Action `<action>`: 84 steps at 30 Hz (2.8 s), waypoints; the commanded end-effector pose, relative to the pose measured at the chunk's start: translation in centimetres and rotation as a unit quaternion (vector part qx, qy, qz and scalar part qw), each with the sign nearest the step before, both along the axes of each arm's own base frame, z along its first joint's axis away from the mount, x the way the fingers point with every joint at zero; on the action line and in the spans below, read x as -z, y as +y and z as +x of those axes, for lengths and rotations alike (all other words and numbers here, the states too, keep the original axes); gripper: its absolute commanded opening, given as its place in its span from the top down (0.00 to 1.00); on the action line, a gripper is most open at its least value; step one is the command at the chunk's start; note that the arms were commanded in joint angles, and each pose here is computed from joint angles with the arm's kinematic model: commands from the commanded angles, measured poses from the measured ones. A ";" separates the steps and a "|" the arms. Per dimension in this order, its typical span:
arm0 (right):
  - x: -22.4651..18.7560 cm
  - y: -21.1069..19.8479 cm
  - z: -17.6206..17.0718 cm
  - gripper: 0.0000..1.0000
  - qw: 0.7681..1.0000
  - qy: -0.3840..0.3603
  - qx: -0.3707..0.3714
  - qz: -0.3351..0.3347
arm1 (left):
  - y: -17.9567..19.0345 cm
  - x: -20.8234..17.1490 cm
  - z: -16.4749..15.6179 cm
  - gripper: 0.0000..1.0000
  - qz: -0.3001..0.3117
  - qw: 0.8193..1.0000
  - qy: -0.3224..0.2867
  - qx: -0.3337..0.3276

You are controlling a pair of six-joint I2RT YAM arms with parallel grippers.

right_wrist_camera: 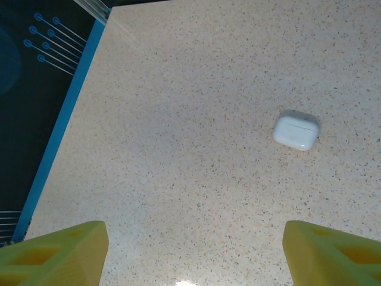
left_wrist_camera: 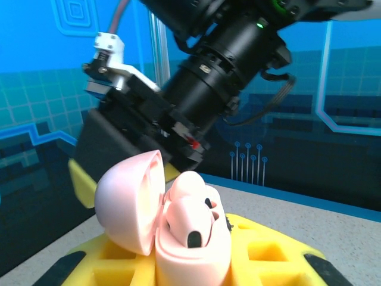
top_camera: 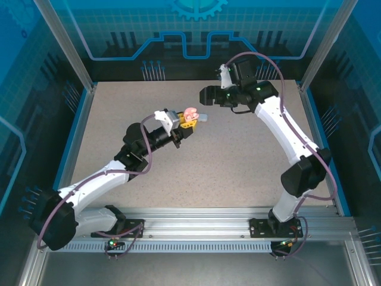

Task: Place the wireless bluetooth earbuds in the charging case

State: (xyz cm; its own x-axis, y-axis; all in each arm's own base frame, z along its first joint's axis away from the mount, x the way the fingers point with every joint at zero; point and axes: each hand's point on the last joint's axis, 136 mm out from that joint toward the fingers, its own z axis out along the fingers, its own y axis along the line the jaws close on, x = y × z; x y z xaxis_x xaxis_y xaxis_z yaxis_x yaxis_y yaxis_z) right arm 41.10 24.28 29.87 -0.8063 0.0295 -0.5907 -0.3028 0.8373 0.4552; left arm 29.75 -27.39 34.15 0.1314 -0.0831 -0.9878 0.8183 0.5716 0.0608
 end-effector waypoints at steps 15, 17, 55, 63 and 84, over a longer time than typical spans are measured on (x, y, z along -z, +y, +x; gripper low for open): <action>-0.6 4.1 -5.1 0.26 0.995 0.013 -0.094 -0.033 | -2.1 0.2 0.2 1.00 -0.009 1.000 0.003 0.027; -0.9 3.9 -6.2 0.26 0.995 0.009 -0.099 -0.034 | -2.2 0.1 0.3 1.00 -0.008 1.000 0.002 0.026; 15.4 -13.2 -10.0 0.21 0.977 0.067 0.193 -0.060 | -0.9 16.3 3.9 1.00 0.008 0.959 0.273 -0.079; 16.2 -13.6 -10.4 0.20 0.977 0.068 0.188 -0.069 | -2.0 21.2 5.7 1.00 0.028 0.924 0.367 -0.102; 14.3 -14.0 -9.5 0.20 0.978 0.056 0.193 -0.053 | -4.0 30.1 11.2 1.00 0.041 0.796 0.581 -0.164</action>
